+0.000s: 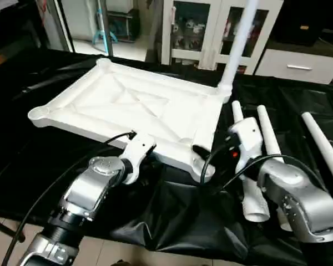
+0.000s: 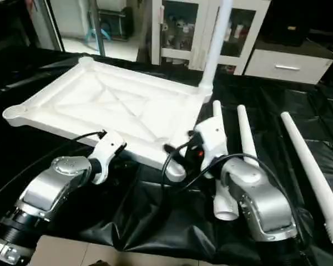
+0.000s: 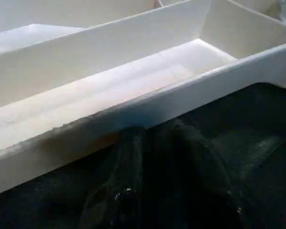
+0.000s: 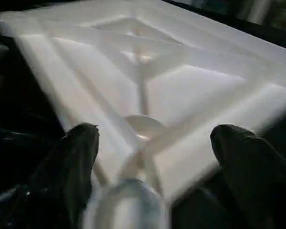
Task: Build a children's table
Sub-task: Rotate table base, then pick table leg
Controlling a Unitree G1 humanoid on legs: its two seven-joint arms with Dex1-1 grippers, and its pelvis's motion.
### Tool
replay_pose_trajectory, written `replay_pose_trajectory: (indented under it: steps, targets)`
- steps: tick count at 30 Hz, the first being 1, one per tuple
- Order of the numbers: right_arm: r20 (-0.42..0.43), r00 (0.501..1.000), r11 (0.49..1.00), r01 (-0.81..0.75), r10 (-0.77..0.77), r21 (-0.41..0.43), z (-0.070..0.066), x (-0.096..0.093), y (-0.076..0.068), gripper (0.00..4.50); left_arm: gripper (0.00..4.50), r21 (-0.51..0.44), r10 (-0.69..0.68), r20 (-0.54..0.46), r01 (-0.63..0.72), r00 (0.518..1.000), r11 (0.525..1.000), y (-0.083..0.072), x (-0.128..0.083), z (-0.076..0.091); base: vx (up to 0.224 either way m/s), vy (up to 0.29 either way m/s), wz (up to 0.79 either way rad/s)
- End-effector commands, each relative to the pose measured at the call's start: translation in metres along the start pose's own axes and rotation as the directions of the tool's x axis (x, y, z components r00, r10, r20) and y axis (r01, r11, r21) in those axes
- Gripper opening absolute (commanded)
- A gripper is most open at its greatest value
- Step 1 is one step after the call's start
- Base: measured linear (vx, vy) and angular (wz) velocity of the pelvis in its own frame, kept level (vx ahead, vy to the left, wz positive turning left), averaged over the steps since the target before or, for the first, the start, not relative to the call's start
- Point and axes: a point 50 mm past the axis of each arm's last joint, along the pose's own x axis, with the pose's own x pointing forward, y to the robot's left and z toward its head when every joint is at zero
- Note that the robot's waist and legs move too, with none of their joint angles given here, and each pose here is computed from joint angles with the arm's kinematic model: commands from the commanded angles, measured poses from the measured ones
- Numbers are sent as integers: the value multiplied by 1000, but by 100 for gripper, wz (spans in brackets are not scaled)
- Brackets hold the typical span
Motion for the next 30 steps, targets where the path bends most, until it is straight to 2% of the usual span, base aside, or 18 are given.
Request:
replay_pose_trajectory:
  steps: [1, 3, 5, 6, 9, 12, 14, 15, 16, 18, 22, 26, 27, 30]
  targets:
    - [10, 998, 998, 61, -60, -8, 8, -3, -7, 408, 123, 37, 8, 49, -10, 999, 999, 3, -7, 12, 0, 0, 0]
    - [-20, 992, 992, 125, -124, 26, 12, -4, -16, 426, 126, 50, -41, 84, 37, 996, 998, -3, -18, 16, 0, 0, 0]
    - [-40, 990, 990, 135, -133, 47, 12, -4, -18, 437, 127, 55, -55, 101, 50, 993, 997, -5, -21, 17, 0, 0, 0]
    - [-99, 979, 980, 188, -181, 71, 12, -6, -25, 444, 127, 66, -93, 139, 84, 986, 994, -11, -29, 19, 0, 0, 0]
    - [-135, 963, 967, 243, -232, 71, 13, -7, -31, 449, 127, 89, -131, 160, 118, 978, 989, -15, -37, 18, 0, 0, 0]
    - [-207, 925, 936, 342, -319, 86, 12, -12, -42, 449, 127, 158, -231, 211, 200, 950, 967, -28, -51, 20, 0, 0, 0]
    - [-242, 909, 925, 369, -340, 88, 11, -12, -46, 449, 127, 172, -278, 241, 241, 930, 955, -35, -55, 24, 0, 0, 0]
    - [-340, 867, 915, 401, -364, 44, 6, -12, -50, 449, 127, 195, -330, 257, 286, 908, 938, -43, -58, 28, 0, 0, 0]
    - [-356, 859, 914, 405, -368, 34, 5, -12, -51, 449, 127, 199, -338, 255, 293, 906, 935, -44, -58, 28, 0, 0, 0]
    - [-449, 807, 906, 424, -382, -9, -1, -13, -53, 449, 127, 225, -379, 243, 328, 893, 917, -50, -59, 29, 0, 0, 0]
    - [-501, 803, 907, 414, -323, 79, -5, -9, -49, 449, 127, 255, -410, 239, 351, 880, 901, -55, -61, 33, 0, 0, 0]
    - [-547, 794, 900, 408, -265, 155, -15, -3, -45, 449, 127, 293, -463, 240, 392, 853, 872, -62, -65, 41, 0, 0, 0]
    - [-562, 792, 899, 399, -240, 178, -19, -1, -43, 450, 143, 291, -489, 230, 420, 842, 860, -65, -66, 42, 0, 0, 0]
    - [-593, 773, 899, 400, -226, 178, -25, -2, -42, 450, 159, 284, -512, 215, 448, 832, 848, -68, -66, 44, 0, 0, 0]
